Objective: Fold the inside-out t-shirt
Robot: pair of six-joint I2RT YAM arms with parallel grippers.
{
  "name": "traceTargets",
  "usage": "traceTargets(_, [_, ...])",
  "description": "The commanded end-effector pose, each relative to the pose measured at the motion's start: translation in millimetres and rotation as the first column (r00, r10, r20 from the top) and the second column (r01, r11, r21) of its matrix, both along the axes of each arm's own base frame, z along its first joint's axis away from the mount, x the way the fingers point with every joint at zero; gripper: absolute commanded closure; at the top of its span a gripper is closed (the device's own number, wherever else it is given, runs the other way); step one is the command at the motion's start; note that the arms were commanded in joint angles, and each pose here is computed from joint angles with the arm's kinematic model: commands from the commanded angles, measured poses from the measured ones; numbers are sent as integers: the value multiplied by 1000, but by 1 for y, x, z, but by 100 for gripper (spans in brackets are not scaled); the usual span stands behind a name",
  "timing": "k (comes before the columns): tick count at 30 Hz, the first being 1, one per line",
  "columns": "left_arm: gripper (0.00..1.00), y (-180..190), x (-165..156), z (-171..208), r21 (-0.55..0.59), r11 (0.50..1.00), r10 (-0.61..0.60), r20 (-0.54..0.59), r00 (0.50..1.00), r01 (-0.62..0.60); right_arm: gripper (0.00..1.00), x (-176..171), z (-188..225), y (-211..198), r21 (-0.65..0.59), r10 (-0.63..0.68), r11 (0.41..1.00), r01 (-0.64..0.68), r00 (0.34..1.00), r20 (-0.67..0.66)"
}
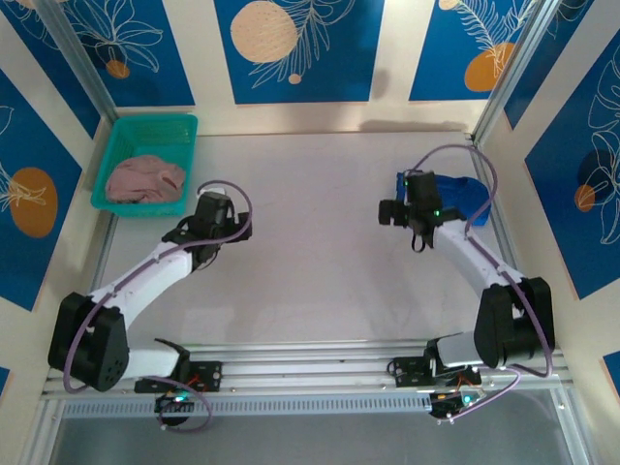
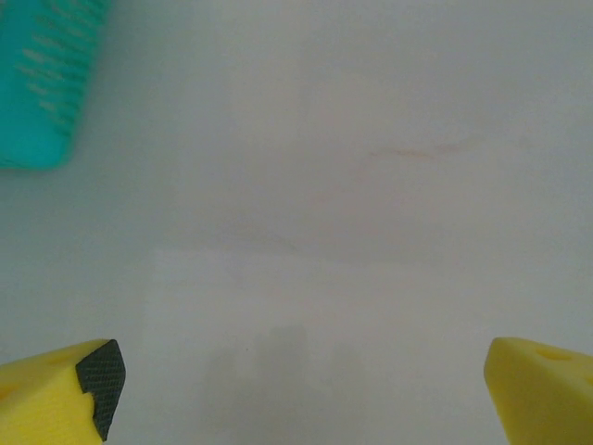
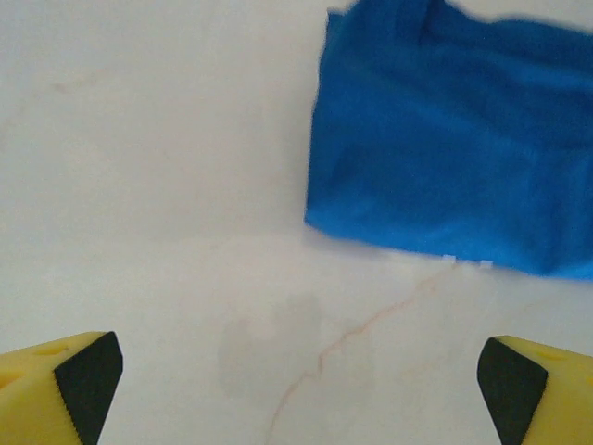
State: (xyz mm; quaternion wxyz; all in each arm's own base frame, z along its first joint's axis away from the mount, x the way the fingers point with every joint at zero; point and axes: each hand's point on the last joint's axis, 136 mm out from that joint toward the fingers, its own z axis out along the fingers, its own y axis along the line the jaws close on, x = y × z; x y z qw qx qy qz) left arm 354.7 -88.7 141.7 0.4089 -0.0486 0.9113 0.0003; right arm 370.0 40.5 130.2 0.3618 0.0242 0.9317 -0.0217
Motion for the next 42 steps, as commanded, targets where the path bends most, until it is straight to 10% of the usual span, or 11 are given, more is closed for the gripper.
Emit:
traceTargets(1, [0,50,8,20,200,961,155,179,971,-191,0,22,19,-7,-7,-28,999,31,964,263])
traceTargets(15, [0,50,36,15,200,978,-4,332,943,-66,1,18,-13,-25,-6,14,1000,-13,876,482])
traceTargets(42, [0,86,38,-50,174,984,-40,346,937,-23,1,25,-36,-33,79,-20,997,-18,890,456])
